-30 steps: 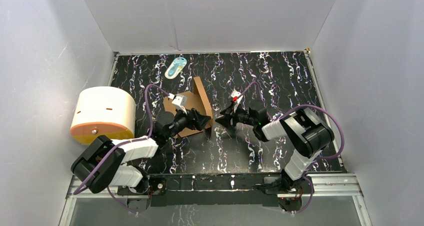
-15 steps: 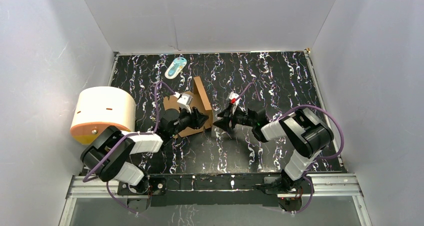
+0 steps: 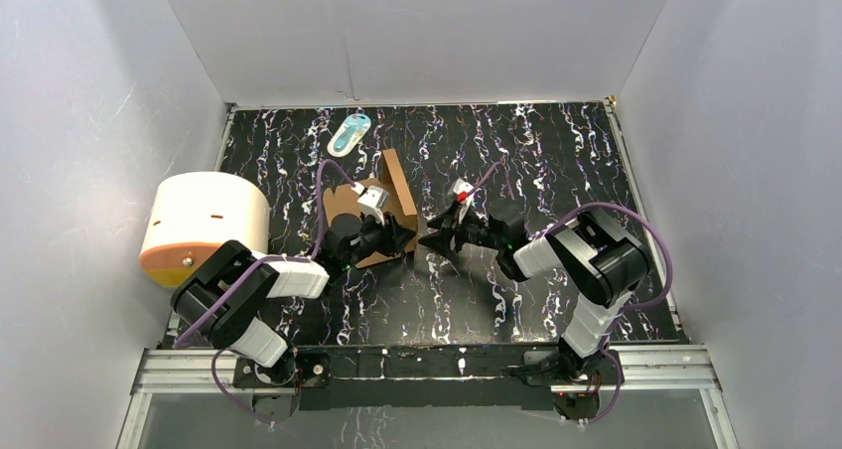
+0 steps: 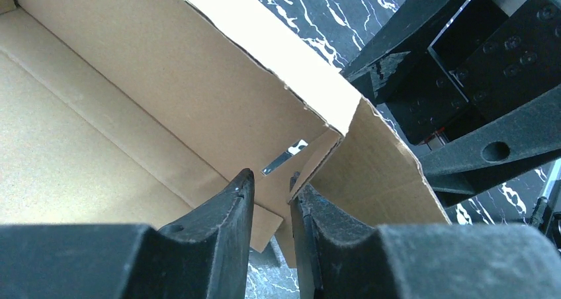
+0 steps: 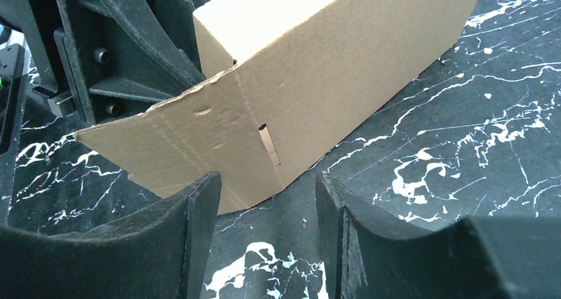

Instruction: Fold the paper box

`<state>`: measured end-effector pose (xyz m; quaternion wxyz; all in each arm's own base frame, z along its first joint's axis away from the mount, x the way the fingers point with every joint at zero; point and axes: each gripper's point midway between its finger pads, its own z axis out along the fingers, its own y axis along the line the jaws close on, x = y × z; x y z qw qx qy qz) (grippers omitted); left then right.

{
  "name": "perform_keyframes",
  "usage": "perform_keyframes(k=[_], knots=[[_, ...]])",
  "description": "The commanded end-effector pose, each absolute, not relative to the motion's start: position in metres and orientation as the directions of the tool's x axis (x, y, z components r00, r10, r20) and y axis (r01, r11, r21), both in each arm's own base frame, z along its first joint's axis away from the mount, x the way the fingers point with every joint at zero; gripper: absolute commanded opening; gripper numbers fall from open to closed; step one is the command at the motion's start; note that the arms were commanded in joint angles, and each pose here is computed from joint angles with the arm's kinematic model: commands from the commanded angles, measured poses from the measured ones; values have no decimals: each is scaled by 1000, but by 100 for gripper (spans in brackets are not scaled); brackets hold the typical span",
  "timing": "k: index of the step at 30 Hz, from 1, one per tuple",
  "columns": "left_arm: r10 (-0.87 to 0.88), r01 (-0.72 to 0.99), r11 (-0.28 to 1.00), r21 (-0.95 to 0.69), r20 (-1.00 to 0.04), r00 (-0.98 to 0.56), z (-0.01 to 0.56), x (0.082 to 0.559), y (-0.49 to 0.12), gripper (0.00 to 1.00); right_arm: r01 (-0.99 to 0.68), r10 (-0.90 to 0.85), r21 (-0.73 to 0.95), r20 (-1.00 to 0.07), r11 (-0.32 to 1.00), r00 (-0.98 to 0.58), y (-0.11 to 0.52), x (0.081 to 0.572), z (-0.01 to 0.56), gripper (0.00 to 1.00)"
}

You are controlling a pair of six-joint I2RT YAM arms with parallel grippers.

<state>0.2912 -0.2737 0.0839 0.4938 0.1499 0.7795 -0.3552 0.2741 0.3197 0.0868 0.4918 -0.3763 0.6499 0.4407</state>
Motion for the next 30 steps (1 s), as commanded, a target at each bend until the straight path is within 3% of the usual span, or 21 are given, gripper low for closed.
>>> perform_keyframes(k=[1, 5, 12, 20, 25, 30], knots=[[-163, 579, 723, -378, -907, -389, 107, 302, -266, 25, -934, 10, 152, -988, 323, -157, 328, 283, 110, 63], [-145, 504, 789, -352, -903, -404, 101, 306, -245, 26, -932, 2, 154, -987, 328, -163, 325, 280, 105, 63], [-137, 339, 885, -319, -875, -464, 75, 320, -204, 40, -933, -5, 162, -985, 321, -173, 323, 276, 101, 63], [-116, 390, 861, -327, -872, -475, 86, 308, -201, 69, -934, -10, 168, -984, 314, -180, 324, 273, 100, 63], [-158, 174, 948, -267, -867, -473, 74, 321, -151, 74, -931, -11, 168, -983, 325, -181, 326, 270, 99, 64], [-208, 30, 964, -263, -824, -527, 51, 331, -129, 90, -925, -8, 169, -983, 340, -183, 328, 266, 101, 65]])
